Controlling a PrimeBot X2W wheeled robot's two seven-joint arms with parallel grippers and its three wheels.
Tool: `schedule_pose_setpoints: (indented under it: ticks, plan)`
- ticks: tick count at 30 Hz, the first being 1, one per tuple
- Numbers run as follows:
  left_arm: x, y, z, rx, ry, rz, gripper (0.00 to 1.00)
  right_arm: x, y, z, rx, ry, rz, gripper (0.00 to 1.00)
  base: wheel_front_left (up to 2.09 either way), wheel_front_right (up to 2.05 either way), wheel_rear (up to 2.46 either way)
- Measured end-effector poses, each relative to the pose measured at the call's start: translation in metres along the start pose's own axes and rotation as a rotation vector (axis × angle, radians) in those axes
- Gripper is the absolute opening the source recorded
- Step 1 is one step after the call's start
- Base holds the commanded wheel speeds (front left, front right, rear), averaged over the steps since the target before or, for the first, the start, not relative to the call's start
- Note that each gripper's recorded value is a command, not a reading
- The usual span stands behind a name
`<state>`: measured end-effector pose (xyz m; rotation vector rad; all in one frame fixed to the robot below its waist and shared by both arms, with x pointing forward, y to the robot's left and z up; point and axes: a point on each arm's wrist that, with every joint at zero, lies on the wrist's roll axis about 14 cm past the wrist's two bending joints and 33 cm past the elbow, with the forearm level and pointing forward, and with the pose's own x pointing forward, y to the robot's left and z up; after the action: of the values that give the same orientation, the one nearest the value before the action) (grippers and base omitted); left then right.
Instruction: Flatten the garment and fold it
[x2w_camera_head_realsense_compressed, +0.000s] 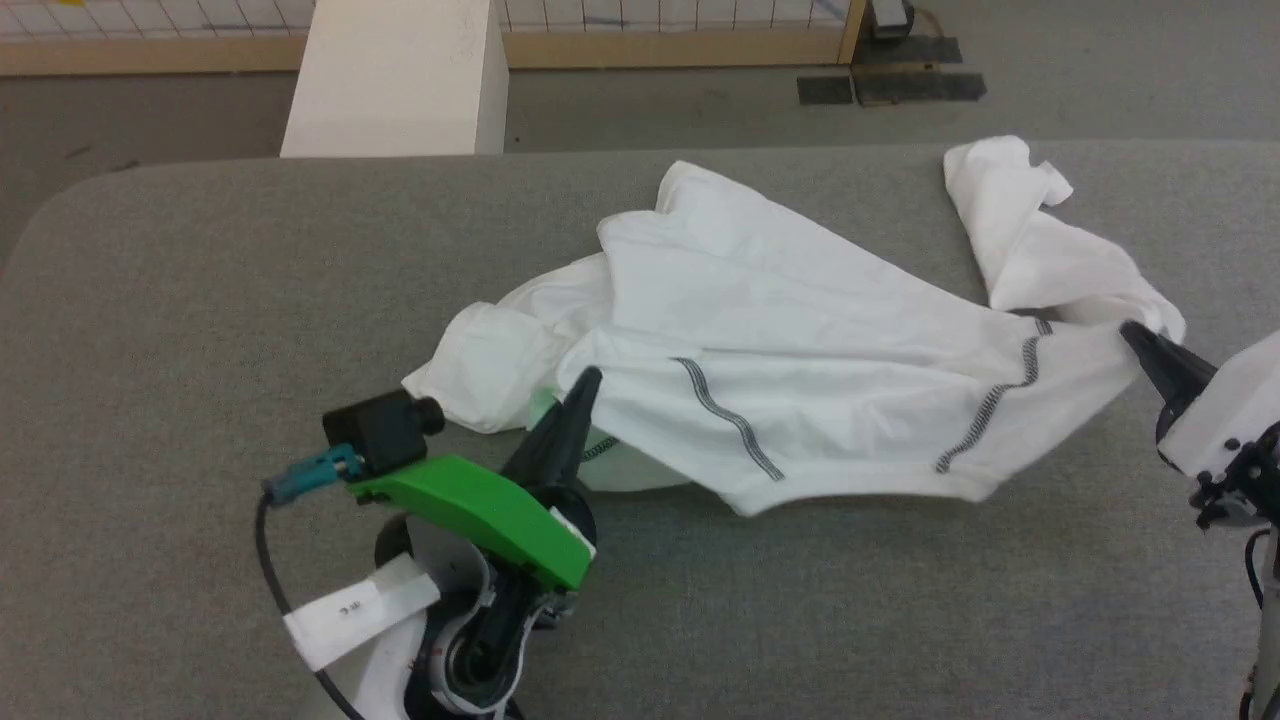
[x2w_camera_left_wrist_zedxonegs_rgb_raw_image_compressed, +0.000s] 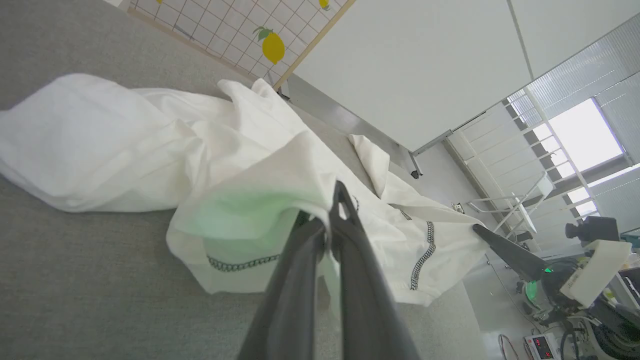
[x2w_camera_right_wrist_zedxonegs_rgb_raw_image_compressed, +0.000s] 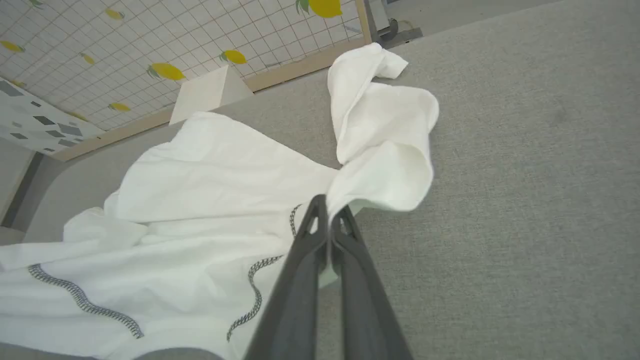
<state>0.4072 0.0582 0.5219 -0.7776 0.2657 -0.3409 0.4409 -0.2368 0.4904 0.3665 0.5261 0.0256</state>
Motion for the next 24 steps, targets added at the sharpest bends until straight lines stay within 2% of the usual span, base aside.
schedule_pose_setpoints:
  ticks: [3, 7, 14, 18, 24]
  plan:
    - [-0.003, -0.028, 0.042, 0.010, -0.123, -0.089, 0.00, -0.022, 0.041, 0.043, 0.038, -0.125, 0.156, 0.00, 0.00, 0.00, 0.00]
    - [-0.011, -0.074, 0.106, 0.086, -0.278, -0.222, 0.00, -0.059, 0.083, 0.103, 0.078, -0.296, 0.327, 0.00, 0.00, 0.00, 0.00]
    - [-0.033, -0.139, 0.198, 0.293, -0.471, -0.343, 0.00, -0.117, 0.132, 0.185, 0.080, -0.508, 0.508, 0.00, 0.00, 0.00, 0.00]
    - [-0.034, -0.147, 0.235, 0.348, -0.531, -0.316, 0.00, -0.129, 0.148, 0.217, 0.078, -0.560, 0.545, 0.00, 0.00, 0.00, 0.00]
    - [-0.020, -0.140, 0.273, 0.401, -0.554, -0.242, 0.00, -0.116, 0.166, 0.235, 0.075, -0.511, 0.568, 0.00, 0.00, 0.00, 0.00]
